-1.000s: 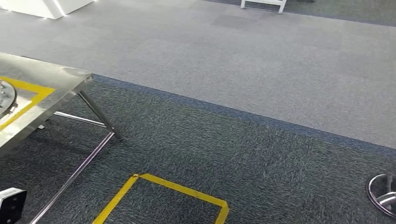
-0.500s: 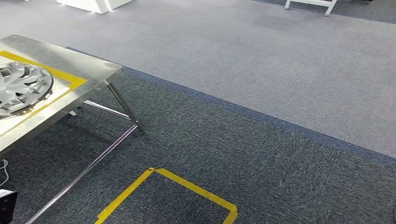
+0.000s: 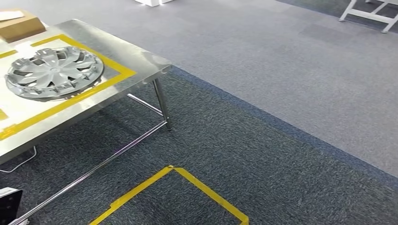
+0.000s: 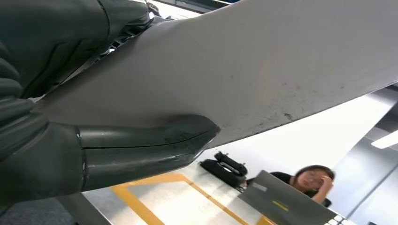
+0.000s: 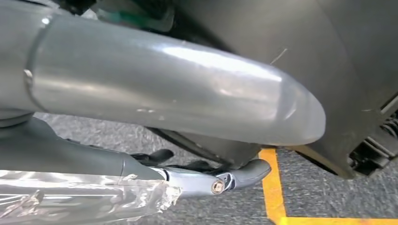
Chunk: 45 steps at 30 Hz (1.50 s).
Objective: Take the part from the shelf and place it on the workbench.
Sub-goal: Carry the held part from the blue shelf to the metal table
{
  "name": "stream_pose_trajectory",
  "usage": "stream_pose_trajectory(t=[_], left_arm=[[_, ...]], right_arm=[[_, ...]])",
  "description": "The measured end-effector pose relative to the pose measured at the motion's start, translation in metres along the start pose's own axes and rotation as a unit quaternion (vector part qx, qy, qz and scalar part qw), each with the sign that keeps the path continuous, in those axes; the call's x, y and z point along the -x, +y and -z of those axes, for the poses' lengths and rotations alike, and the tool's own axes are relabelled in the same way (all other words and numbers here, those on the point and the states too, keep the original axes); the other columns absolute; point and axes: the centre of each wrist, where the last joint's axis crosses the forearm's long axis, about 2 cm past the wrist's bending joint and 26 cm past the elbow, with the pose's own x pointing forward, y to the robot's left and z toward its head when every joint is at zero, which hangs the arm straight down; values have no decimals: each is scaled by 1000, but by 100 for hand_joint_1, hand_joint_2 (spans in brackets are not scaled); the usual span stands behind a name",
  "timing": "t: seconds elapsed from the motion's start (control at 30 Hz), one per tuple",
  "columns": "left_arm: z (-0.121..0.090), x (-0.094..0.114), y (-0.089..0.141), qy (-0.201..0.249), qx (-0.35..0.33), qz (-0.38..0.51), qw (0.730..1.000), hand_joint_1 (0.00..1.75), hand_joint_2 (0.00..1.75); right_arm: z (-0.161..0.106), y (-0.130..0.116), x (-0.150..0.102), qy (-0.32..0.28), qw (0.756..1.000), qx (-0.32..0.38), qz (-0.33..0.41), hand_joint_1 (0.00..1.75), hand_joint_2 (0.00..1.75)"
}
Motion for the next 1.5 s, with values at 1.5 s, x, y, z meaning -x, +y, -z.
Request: stream_pose_trajectory(t=[1.5], left_arm=[[-3,-5,-3,7,17,-3,1000,143,175]], right_arm=[[-1,5,2,5,1000,-7,14,0,0]])
